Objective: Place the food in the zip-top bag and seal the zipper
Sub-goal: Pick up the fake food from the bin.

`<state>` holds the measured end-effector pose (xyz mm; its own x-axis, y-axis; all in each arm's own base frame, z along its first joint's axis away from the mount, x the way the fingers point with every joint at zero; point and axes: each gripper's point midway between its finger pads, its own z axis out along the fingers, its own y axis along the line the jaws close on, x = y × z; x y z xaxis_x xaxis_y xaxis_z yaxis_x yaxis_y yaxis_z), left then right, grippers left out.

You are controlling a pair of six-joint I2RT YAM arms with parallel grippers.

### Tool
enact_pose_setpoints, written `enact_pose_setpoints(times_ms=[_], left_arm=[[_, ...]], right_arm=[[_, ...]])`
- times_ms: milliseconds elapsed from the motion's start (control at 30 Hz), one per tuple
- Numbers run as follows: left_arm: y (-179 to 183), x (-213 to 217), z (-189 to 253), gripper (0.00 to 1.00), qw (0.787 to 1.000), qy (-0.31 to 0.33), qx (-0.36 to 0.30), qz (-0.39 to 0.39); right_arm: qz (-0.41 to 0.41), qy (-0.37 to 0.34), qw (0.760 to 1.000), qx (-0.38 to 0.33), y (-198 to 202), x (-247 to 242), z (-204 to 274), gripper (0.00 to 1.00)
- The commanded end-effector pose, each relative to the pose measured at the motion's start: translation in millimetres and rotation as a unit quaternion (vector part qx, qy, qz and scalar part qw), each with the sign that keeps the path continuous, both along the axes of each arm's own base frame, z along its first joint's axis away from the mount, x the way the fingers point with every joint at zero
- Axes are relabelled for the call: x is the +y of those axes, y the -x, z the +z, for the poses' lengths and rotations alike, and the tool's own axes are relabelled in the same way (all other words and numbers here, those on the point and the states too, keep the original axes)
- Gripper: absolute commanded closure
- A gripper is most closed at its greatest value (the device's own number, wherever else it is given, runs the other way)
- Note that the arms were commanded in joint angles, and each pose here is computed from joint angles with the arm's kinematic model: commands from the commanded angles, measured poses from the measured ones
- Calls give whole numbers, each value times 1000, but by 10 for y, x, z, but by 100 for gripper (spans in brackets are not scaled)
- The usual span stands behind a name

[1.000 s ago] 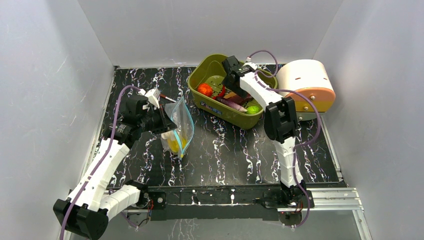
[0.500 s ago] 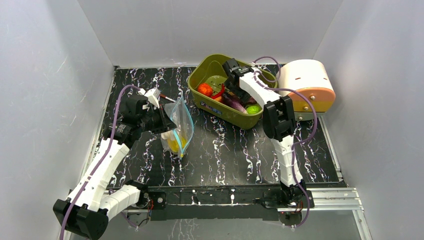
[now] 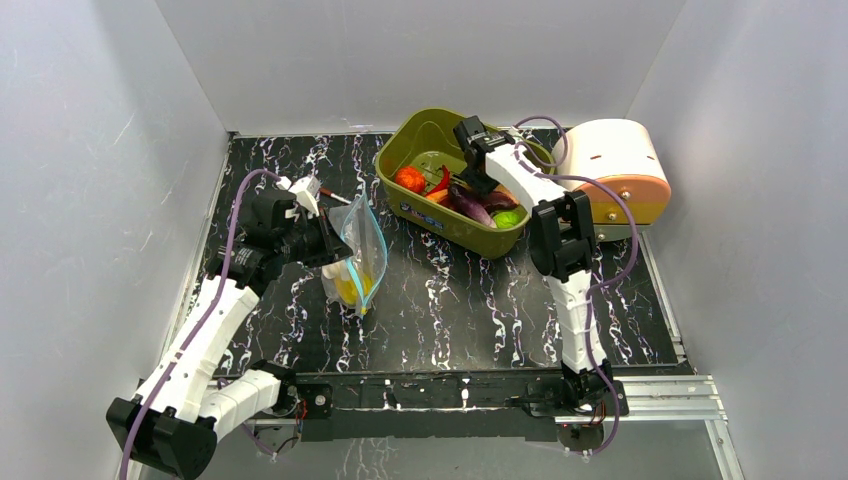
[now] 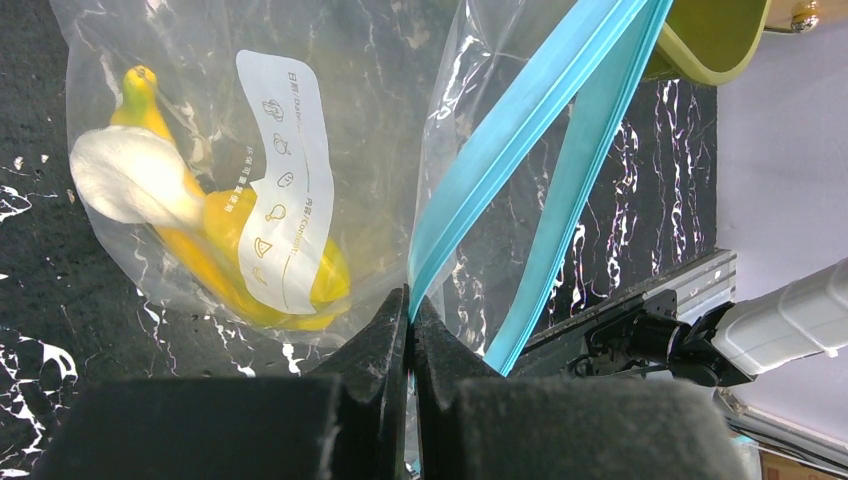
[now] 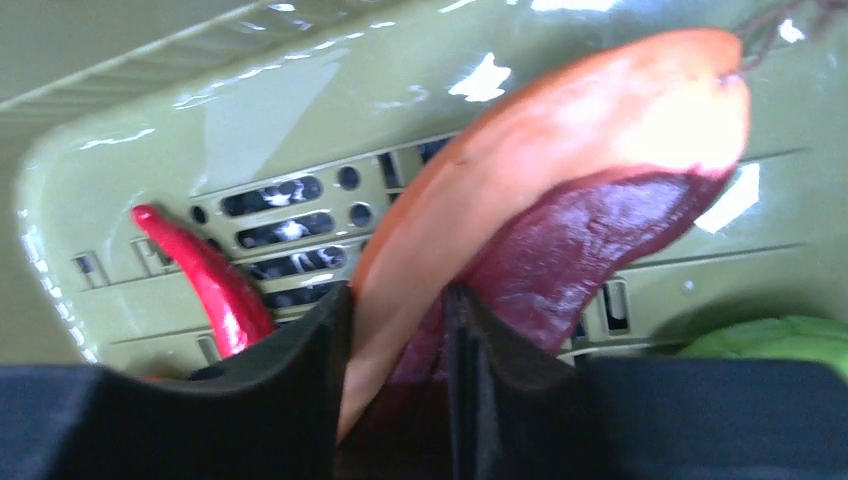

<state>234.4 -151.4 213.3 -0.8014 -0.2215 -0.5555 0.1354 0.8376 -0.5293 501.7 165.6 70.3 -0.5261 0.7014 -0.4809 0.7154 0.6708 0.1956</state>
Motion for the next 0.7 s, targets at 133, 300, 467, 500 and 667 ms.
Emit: enact_pose_setpoints(times_ms=[133,300,467,500,667], left_arm=[[-30,-9,138,100,1000,1,-17,-4],[-26,-17,130,100,1000,3,-19,-7],[-27,-21,132,100,1000,6,-21,-6],[-29,-24,137,100,1000,6,-22,-7],[-52,-23,159,100,1000,7,-28,-4]], right_arm=[[4,-30,999,-26,-100,22,2,84],[28,-52,995,-75,-172,93,248,97],[68,-68,989,-110,-243,196,508,100],[75,-68,988,-116,-251,205,567,100],[95,-67,983,-141,-246,201,787,100]])
